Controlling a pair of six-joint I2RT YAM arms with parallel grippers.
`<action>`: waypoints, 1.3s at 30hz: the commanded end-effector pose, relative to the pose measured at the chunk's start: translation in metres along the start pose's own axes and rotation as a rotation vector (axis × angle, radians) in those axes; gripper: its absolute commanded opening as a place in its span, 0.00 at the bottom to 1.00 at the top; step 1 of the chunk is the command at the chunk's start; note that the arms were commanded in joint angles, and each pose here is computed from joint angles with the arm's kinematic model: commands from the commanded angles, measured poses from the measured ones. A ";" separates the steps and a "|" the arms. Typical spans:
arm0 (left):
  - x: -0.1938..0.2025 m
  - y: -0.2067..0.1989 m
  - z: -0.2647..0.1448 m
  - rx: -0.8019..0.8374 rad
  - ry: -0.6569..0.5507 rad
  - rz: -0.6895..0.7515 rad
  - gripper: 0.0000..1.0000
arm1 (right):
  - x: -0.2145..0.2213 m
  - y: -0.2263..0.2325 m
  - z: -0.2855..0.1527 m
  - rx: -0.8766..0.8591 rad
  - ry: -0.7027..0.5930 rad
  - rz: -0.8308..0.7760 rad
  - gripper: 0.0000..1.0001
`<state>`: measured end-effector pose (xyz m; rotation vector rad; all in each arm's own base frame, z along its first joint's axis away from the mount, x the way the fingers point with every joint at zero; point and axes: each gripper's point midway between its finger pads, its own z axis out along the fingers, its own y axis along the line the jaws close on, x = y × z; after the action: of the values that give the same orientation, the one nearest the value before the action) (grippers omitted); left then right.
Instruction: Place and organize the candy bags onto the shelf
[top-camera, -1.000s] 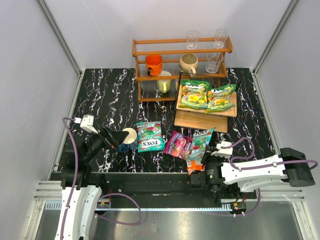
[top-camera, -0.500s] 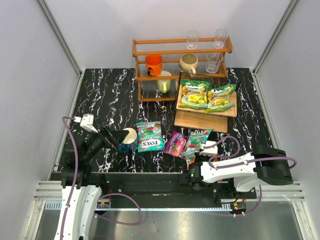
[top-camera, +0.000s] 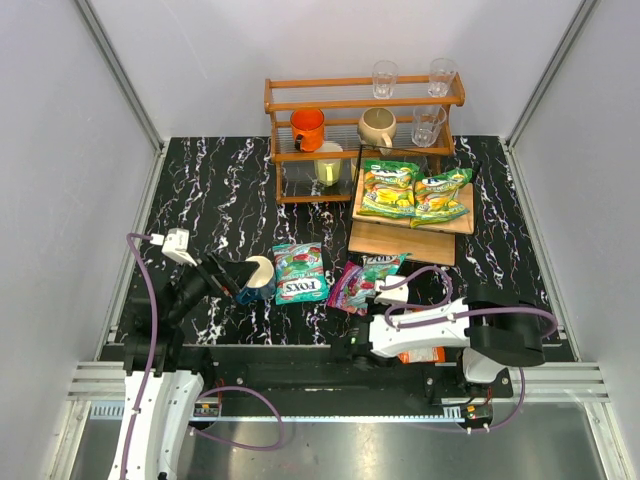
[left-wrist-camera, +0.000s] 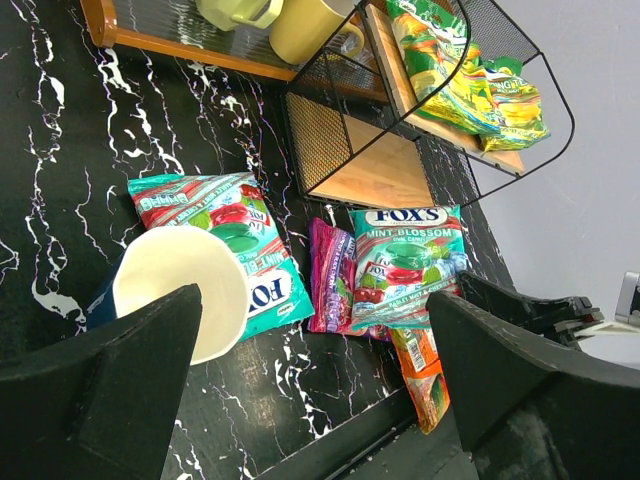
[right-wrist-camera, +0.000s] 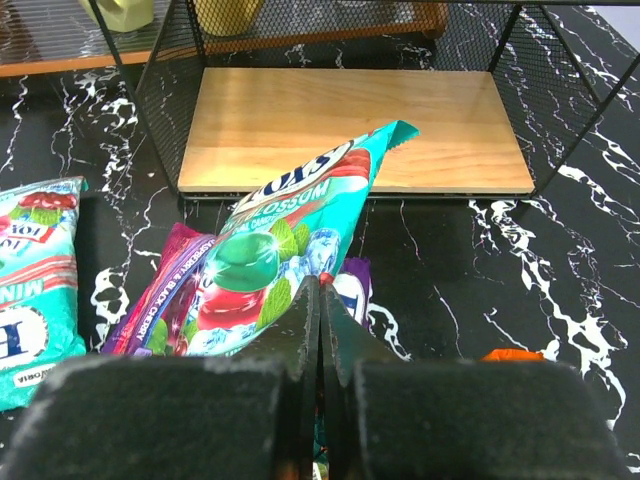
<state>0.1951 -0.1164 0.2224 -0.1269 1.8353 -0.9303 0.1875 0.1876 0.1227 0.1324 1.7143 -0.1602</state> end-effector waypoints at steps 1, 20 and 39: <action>-0.007 -0.009 0.002 0.041 -0.015 0.015 0.99 | -0.042 -0.017 0.007 0.002 -0.091 0.042 0.00; -0.073 -0.085 -0.022 0.211 -0.184 0.135 0.99 | -0.045 -0.014 0.005 0.006 -0.083 -0.013 0.00; -0.055 -0.066 0.033 0.081 -0.079 0.213 0.99 | -0.007 0.010 -0.015 -0.029 -0.040 -0.222 0.00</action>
<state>0.2199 -0.1596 0.2741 0.0825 1.8079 -0.8711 0.1863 0.2118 0.1122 0.0793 1.7094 -0.1858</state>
